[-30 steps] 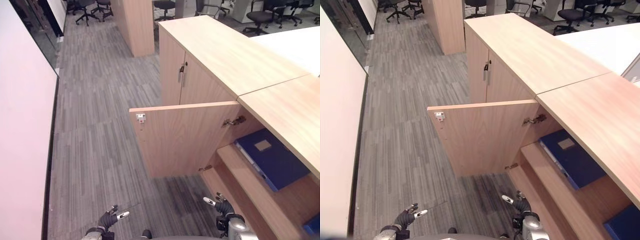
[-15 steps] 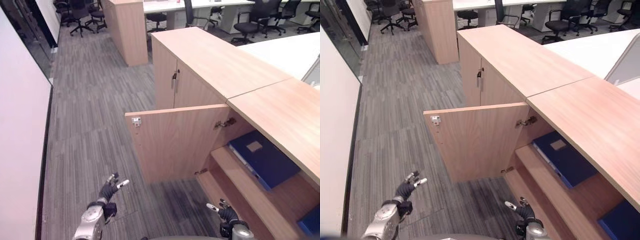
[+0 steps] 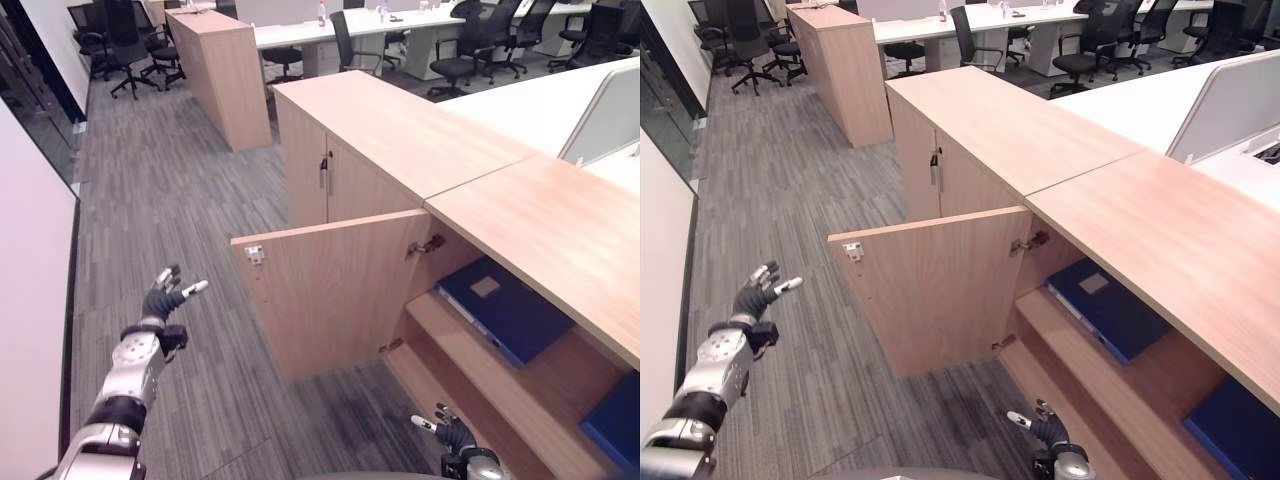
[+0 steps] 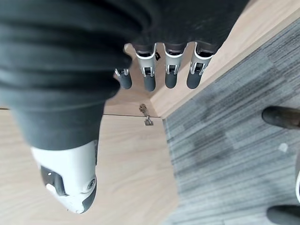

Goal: Put the empty folder in the office cabinet

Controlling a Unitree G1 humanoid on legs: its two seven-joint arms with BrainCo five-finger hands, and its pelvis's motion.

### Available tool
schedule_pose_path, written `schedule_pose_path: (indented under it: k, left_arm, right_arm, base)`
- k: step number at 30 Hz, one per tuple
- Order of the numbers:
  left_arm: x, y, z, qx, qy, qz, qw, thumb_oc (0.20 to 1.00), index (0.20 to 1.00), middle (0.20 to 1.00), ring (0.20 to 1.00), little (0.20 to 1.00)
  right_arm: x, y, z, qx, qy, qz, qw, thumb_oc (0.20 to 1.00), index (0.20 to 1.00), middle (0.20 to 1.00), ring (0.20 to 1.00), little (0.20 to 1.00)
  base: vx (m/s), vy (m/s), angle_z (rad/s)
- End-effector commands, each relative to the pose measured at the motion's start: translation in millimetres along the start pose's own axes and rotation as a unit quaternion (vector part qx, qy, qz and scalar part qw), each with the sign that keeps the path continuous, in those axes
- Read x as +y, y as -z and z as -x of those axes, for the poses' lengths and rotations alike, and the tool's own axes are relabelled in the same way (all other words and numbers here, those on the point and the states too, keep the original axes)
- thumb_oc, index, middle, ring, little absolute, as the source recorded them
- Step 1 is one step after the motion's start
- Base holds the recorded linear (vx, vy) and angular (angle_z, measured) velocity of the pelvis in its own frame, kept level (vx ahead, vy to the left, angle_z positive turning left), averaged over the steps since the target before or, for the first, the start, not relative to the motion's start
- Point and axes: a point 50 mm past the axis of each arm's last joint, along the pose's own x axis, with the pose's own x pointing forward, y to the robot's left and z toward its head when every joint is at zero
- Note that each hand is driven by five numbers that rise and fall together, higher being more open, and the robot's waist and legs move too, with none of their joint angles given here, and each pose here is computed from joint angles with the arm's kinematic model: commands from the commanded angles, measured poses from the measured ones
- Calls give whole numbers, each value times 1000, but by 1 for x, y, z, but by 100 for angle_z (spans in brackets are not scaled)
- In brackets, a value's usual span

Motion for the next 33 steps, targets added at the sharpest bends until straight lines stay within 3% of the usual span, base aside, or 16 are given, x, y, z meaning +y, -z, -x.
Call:
schedule_pose_path:
  k: [1, 8, 24, 33]
  left_arm:
    - [13, -55, -22, -79, -25, 9, 997, 1000, 1000, 1000, 1000, 1000]
    - [2, -82, -36, -100, -23, 32, 994, 1000, 1000, 1000, 1000, 1000]
    - [-81, -69, -41, -79, 78, 50, 993, 1000, 1000, 1000, 1000, 1000]
    - [-138, -64, -20, -101, 207, 16, 973, 1000, 1000, 1000, 1000, 1000]
  right_arm:
    - [15, -27, -6, -55, -35, 11, 998, 1000, 1000, 1000, 1000, 1000]
    - [25, -29, -7, -57, -56, 14, 997, 1000, 1000, 1000, 1000, 1000]
    - [35, -37, -9, -65, -68, 25, 995, 1000, 1000, 1000, 1000, 1000]
    - [37, -42, -9, -75, -77, 33, 994, 1000, 1000, 1000, 1000, 1000]
  base:
    - [8, 18, -11]
    - [-3, 10, -8]
    - [-5, 3, -5]
    - [10, 9, 7]
